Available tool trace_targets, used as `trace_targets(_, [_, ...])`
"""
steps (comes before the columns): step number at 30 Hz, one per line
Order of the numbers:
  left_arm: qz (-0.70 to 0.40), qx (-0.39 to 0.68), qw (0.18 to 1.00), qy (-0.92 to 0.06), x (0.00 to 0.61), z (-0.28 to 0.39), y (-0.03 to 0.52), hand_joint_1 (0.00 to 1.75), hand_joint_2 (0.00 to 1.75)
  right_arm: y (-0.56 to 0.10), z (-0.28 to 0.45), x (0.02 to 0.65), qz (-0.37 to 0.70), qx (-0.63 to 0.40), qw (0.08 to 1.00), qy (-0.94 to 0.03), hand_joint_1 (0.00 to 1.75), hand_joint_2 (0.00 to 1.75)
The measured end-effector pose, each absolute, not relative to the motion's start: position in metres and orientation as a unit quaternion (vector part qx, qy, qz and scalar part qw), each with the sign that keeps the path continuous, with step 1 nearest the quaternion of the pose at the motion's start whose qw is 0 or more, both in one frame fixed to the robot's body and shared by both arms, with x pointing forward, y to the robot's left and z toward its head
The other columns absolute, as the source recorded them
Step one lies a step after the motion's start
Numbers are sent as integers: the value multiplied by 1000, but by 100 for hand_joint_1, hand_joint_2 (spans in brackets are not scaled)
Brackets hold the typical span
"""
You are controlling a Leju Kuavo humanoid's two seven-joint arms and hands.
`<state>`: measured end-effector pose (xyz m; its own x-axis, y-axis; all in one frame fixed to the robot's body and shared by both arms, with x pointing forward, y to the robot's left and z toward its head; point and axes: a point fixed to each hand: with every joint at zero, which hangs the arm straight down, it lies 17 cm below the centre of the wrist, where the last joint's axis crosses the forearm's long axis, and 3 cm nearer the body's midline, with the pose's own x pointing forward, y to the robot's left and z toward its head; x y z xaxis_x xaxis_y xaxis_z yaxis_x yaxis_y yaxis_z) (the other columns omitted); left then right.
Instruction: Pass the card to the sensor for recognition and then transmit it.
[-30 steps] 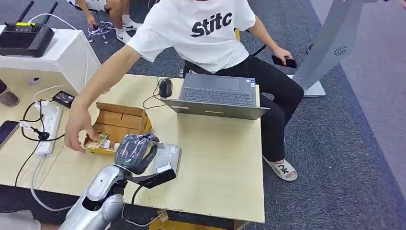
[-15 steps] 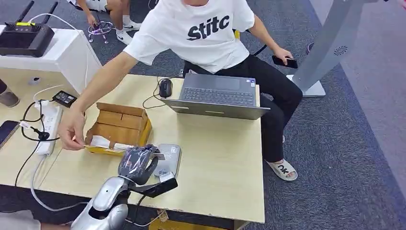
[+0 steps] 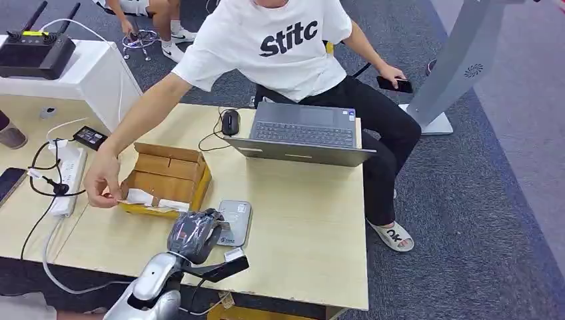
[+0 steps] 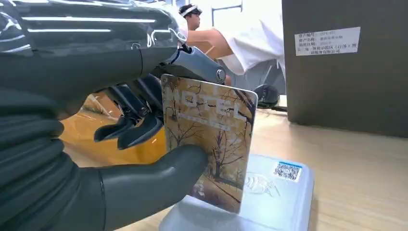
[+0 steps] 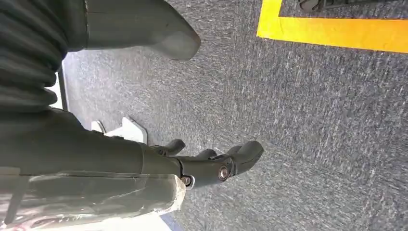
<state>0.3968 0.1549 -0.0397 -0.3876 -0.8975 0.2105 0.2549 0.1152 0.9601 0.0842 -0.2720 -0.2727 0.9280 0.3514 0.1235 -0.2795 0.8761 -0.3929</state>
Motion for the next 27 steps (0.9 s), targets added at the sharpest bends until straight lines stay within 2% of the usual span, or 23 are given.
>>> trace_targets(18, [-596,287,479,-578,397,-40,160,175,175,-271,-273,84,165,-188,964,-97,0,175])
trace_targets(23, [-583,300,456,-601,412,-5,164,175,175,-271,-273,83,157,-188,965,-96,0,175])
trace_targets(27, [-566,338,403,-634,439,61,175,175,175,-272,-273,81,150,-190,966,-94,0,175])
